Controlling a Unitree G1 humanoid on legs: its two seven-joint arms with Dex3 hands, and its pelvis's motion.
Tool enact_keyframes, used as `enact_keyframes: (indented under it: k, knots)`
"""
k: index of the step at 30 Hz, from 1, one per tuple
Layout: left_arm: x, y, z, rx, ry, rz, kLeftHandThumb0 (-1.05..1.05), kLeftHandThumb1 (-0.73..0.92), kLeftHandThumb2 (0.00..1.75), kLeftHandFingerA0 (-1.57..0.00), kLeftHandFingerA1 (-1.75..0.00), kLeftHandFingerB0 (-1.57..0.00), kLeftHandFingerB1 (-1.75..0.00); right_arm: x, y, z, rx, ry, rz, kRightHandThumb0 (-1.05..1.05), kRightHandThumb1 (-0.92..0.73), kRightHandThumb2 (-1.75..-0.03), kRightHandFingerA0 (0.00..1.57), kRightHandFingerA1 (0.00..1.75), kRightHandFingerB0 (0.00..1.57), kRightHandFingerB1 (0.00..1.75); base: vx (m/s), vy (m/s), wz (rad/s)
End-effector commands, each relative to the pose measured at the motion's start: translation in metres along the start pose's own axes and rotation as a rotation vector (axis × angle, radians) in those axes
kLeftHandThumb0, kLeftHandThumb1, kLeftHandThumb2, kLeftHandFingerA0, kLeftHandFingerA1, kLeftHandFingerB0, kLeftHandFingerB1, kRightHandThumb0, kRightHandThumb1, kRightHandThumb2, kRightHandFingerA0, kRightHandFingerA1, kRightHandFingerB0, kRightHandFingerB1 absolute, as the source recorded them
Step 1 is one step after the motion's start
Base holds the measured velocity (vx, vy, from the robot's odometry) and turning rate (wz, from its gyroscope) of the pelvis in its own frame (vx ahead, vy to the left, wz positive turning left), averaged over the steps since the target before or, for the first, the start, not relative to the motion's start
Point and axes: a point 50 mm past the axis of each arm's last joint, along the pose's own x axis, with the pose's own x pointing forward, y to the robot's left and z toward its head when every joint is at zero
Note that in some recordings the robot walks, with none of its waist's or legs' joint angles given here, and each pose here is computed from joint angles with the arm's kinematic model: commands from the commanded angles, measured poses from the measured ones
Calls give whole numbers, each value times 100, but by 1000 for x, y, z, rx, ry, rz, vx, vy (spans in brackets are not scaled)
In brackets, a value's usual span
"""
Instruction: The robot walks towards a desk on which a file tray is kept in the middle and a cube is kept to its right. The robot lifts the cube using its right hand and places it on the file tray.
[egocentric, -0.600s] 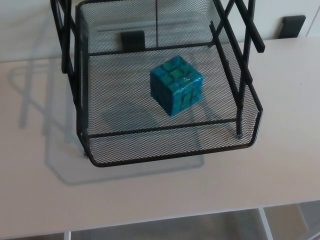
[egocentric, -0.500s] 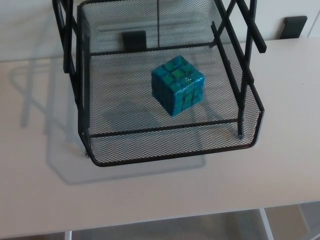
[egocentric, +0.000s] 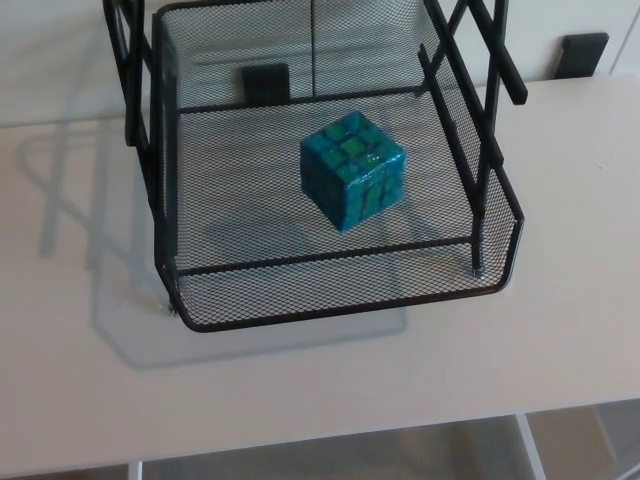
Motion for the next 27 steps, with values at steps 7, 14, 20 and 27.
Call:
enact_keyframes:
  k: [7, 14, 20, 27]
  knots:
    - [-3, 9, 4, 54, -27, 26, -103, 72, 130, -48, -94, -20, -72, -12, -6, 6, -282, -35, -15, -102, -64, -108, 3, 37, 0, 0, 0, 0, 0]
    - [-3, 8, 1, 38, -17, 24, -105, 92, 72, -27, -99, -24, -83, -5, -10, 7, -264, -8, -45, -100, -63, -107, 4, 54, 14, 2, 0, 0, 0]
    - [-3, 8, 1, 60, -20, 19, -105, 73, 131, -45, -94, -20, -73, -4, -10, 5, -200, -33, -32, -98, -59, -102, 3, 33, 1, 2, 0, 0, 0]
    - [-3, 9, 0, 51, -14, 22, -105, 75, 130, -20, -81, -36, -81, -7, -10, 9, -233, 0, -27, -100, -61, -105, 1, 42, 3, 1, 0, 0, 0]
